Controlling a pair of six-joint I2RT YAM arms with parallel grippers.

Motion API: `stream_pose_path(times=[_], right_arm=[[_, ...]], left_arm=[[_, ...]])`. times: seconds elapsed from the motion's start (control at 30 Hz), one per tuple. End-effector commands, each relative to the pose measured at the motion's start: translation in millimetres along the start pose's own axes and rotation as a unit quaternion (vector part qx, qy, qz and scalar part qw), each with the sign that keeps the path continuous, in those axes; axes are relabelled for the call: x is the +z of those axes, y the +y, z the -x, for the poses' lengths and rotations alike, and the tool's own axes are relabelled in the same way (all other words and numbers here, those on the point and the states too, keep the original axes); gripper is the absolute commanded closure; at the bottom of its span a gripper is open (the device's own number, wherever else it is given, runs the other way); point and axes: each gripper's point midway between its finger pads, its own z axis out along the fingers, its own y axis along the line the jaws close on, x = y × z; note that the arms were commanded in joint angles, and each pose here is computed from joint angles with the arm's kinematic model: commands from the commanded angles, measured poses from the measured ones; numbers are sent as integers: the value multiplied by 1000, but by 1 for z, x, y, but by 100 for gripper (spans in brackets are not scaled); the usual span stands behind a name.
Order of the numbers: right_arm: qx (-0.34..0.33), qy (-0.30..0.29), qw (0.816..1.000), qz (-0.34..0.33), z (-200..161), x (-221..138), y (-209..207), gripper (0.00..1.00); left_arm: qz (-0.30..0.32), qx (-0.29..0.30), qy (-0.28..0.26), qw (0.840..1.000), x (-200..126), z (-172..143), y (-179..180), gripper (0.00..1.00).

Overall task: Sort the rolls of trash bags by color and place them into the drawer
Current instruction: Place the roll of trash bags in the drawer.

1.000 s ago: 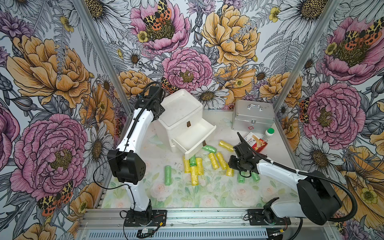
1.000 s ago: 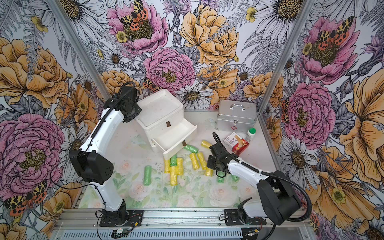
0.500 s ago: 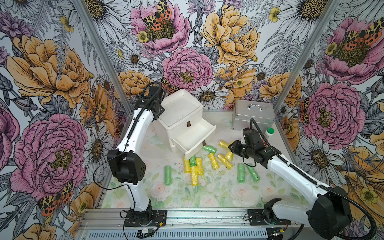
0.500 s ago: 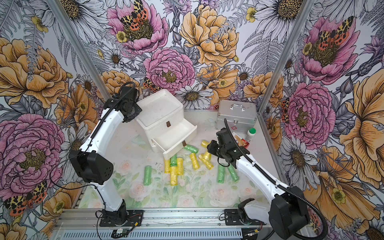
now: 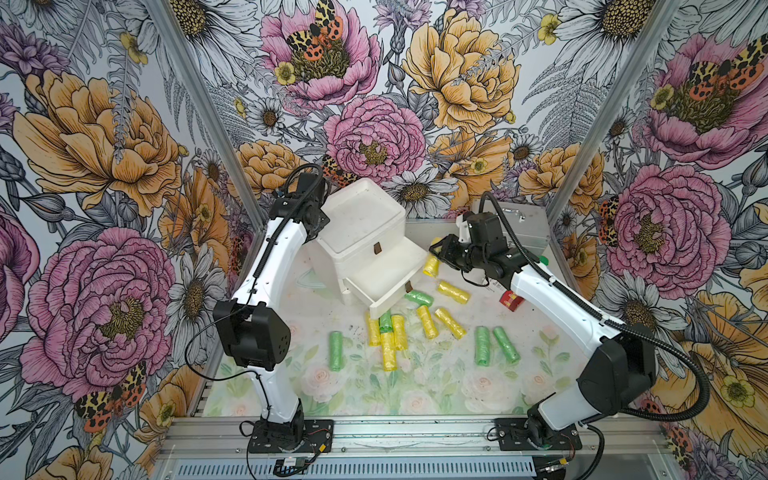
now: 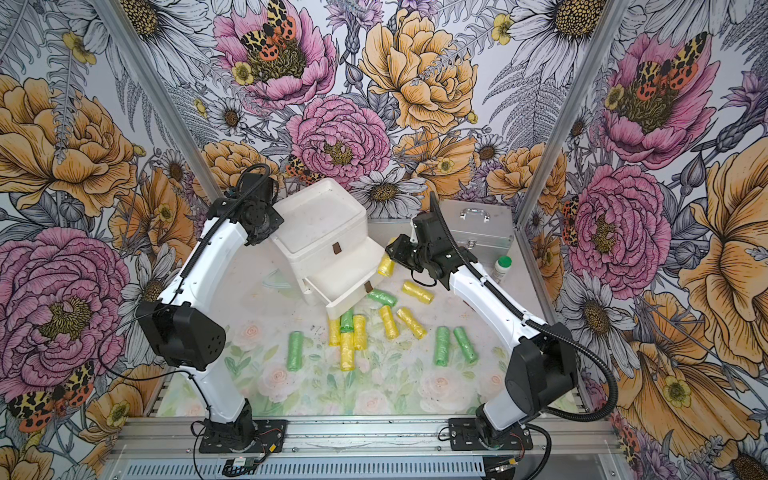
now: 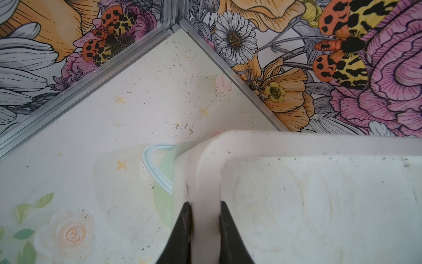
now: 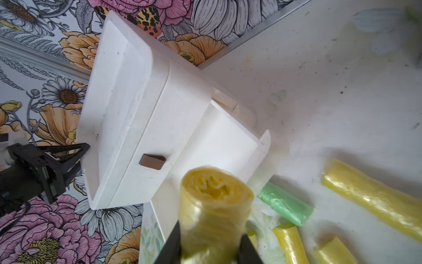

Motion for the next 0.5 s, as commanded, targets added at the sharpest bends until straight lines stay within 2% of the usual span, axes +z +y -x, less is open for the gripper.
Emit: stream_pose_path(times=[0.0, 0.27, 0.47], right_arm=[[7, 3, 999, 37, 4, 10, 30, 67], [28, 26, 998, 40, -10, 45, 39, 67], [52, 39, 998, 25, -25, 69, 40, 65]], left_arm=[[-5, 7, 144, 989, 30, -77, -8, 100], [-30, 5, 154, 988, 21, -75, -17, 100], [-23, 10, 147, 989, 20, -74, -12, 100]])
